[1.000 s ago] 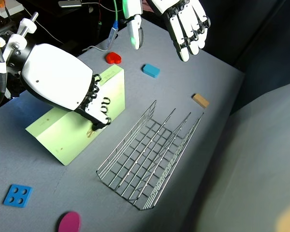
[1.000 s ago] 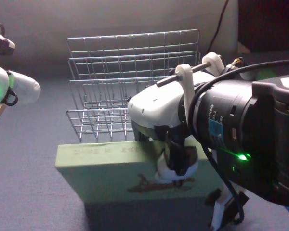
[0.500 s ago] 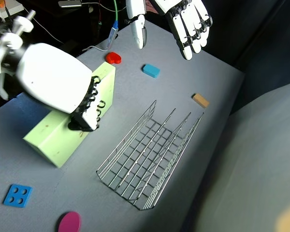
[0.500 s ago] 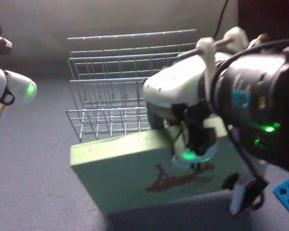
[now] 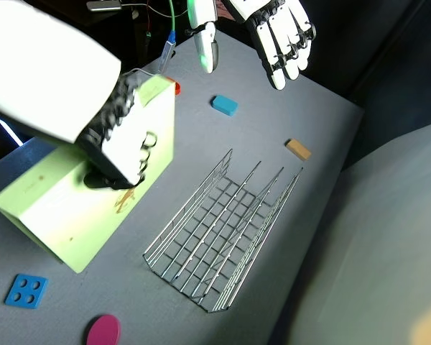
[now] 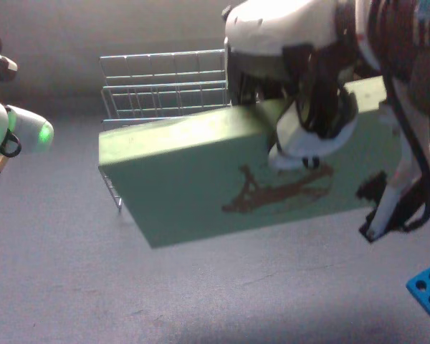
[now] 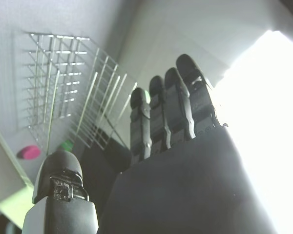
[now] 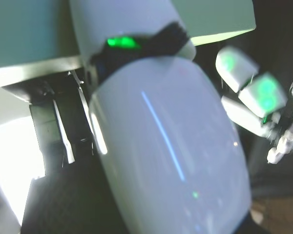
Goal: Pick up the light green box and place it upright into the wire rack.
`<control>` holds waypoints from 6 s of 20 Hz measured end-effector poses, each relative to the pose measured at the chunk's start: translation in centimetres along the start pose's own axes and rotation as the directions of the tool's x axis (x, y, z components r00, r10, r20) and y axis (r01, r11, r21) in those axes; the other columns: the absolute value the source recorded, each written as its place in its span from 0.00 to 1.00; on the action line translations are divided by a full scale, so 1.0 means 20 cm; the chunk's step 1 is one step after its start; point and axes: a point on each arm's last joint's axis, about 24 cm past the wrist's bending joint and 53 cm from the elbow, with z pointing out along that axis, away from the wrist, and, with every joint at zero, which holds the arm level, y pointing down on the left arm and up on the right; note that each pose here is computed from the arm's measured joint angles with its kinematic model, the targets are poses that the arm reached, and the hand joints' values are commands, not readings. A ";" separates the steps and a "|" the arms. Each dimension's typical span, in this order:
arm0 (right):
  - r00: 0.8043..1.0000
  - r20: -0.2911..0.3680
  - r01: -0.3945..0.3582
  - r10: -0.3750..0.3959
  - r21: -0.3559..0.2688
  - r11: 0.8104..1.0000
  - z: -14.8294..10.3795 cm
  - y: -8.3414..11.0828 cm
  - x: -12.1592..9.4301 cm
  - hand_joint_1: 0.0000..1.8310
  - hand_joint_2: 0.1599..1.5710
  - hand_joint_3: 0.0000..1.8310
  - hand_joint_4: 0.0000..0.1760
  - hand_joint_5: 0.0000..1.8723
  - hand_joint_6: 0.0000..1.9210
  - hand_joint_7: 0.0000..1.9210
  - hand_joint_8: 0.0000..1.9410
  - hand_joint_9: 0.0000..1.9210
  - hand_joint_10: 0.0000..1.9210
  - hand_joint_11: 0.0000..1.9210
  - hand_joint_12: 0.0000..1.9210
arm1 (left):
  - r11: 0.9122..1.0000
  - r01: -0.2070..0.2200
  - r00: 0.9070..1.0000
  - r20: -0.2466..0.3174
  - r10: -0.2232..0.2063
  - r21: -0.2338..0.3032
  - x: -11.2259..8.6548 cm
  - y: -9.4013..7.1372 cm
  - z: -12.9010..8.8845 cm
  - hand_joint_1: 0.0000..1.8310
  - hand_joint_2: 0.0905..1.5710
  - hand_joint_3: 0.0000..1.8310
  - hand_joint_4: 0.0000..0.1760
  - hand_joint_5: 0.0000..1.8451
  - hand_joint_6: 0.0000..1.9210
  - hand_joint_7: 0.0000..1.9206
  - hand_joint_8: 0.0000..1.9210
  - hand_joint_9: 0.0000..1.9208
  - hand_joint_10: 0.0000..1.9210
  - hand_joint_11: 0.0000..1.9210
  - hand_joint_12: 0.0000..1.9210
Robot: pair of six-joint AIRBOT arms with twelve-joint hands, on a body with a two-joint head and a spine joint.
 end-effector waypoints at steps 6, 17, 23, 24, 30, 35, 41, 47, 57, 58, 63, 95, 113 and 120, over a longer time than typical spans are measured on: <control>0.998 0.058 -0.017 0.016 0.023 1.000 0.05 -0.03 -0.19 0.68 0.68 0.00 0.00 0.52 0.44 0.53 0.60 0.42 0.66 0.33 0.84 | 1.000 0.000 1.000 0.000 0.000 -0.001 0.00 0.00 0.00 0.05 0.73 0.00 0.04 0.14 0.00 0.11 0.00 0.08 0.00 0.00 0.35; 0.996 0.076 -0.042 0.041 0.017 0.999 0.20 0.00 -0.30 0.68 0.68 0.00 0.00 0.51 0.45 0.53 0.59 0.42 0.66 0.35 0.86 | 1.000 0.000 1.000 0.000 0.000 0.000 0.00 0.00 0.00 0.05 0.73 0.00 0.04 0.14 0.00 0.10 0.00 0.08 0.00 0.00 0.35; 0.995 0.079 -0.062 0.062 -0.009 0.998 0.28 0.09 -0.34 0.68 0.68 0.00 0.00 0.51 0.45 0.53 0.59 0.42 0.66 0.35 0.86 | 1.000 0.000 1.000 0.000 0.000 0.000 0.00 0.00 0.00 0.05 0.73 0.00 0.04 0.14 0.00 0.10 0.00 0.08 0.00 0.00 0.35; 0.994 0.079 -0.069 0.070 -0.010 0.998 0.28 0.10 -0.34 0.69 0.68 0.00 0.00 0.50 0.46 0.54 0.59 0.42 0.66 0.35 0.86 | 1.000 0.000 1.000 0.000 0.000 0.000 0.00 0.00 0.00 0.05 0.73 0.00 0.04 0.14 0.00 0.10 0.00 0.08 0.00 0.00 0.35; 0.994 0.076 -0.082 0.084 -0.028 0.996 0.35 0.19 -0.31 0.69 0.67 0.00 0.00 0.51 0.44 0.54 0.59 0.43 0.67 0.34 0.86 | 1.000 0.000 1.000 0.000 0.000 0.000 0.00 0.00 0.00 0.05 0.73 0.00 0.03 0.14 0.00 0.10 0.00 0.08 0.00 0.00 0.35; 0.990 0.083 -0.109 0.111 -0.032 0.994 0.40 0.21 -0.32 0.69 0.68 0.00 0.00 0.51 0.44 0.54 0.59 0.42 0.67 0.34 0.85 | 1.000 -0.002 0.999 0.034 0.002 0.004 -0.05 0.00 0.00 0.05 0.73 0.00 0.03 0.13 0.00 0.11 0.00 0.08 0.00 0.00 0.35; 0.990 0.058 -0.131 0.132 -0.015 0.991 0.44 0.18 -0.24 0.68 0.68 0.00 0.00 0.50 0.46 0.52 0.61 0.40 0.68 0.33 0.86 | 0.999 -0.027 0.999 0.036 0.028 -0.020 -0.07 0.04 0.01 0.05 0.73 0.00 0.03 0.14 0.00 0.11 0.00 0.08 0.00 0.00 0.35; 0.987 0.071 -0.148 0.146 0.019 0.989 0.50 0.11 -0.25 0.69 0.68 0.00 0.00 0.50 0.46 0.53 0.60 0.41 0.68 0.33 0.86 | 0.999 -0.035 0.999 0.035 0.037 -0.039 -0.07 0.07 0.00 0.05 0.73 0.00 0.03 0.14 0.00 0.11 0.00 0.08 0.00 0.00 0.35; 0.985 0.067 -0.161 0.159 0.026 0.987 0.60 0.06 -0.19 0.69 0.68 0.00 0.00 0.50 0.45 0.52 0.62 0.41 0.68 0.33 0.85 | 0.998 -0.031 0.999 0.042 0.033 -0.045 -0.08 0.08 0.00 0.05 0.74 0.00 0.03 0.14 0.00 0.11 0.00 0.08 0.00 0.00 0.36; 0.986 0.064 -0.156 0.155 0.021 0.987 0.61 0.06 -0.18 0.69 0.68 0.00 0.00 0.50 0.46 0.52 0.62 0.41 0.68 0.33 0.85 | 0.999 -0.030 0.999 0.040 0.032 -0.044 -0.08 0.08 0.00 0.05 0.74 0.00 0.03 0.14 0.00 0.11 0.00 0.08 0.00 0.00 0.36; 0.988 0.054 -0.148 0.147 0.018 0.989 0.64 0.04 -0.13 0.69 0.68 0.00 0.00 0.50 0.45 0.53 0.61 0.41 0.68 0.34 0.86 | 0.999 -0.029 0.999 0.042 0.031 -0.043 -0.08 0.08 0.00 0.05 0.74 0.00 0.03 0.14 0.00 0.11 0.00 0.09 0.00 0.00 0.36; 0.981 0.027 -0.195 0.193 0.055 0.979 0.71 -0.12 0.05 0.69 0.73 0.00 0.00 0.38 0.60 0.51 0.62 0.39 0.70 0.33 0.88 | 0.993 -0.075 0.997 0.017 0.073 0.094 0.05 -0.18 -0.07 0.05 0.74 0.00 0.03 0.14 0.00 0.11 0.00 0.09 0.00 0.00 0.36; 0.982 0.043 -0.187 0.186 0.023 0.982 0.65 -0.08 -0.02 0.59 0.61 0.00 0.00 0.43 0.00 0.46 0.03 0.30 0.39 0.22 0.75 | 0.989 -0.070 0.997 0.017 0.069 0.129 0.06 -0.23 -0.09 0.05 0.74 0.00 0.03 0.14 0.00 0.11 0.00 0.09 0.00 0.00 0.36; 0.981 0.087 -0.170 0.172 -0.024 0.985 0.47 -0.07 -0.15 0.54 0.57 0.00 0.00 0.39 0.00 0.45 0.02 0.28 0.37 0.19 0.75 | 0.989 -0.076 0.997 0.015 0.075 0.128 0.07 -0.24 -0.09 0.05 0.74 0.00 0.03 0.14 0.00 0.12 0.00 0.09 0.00 0.00 0.36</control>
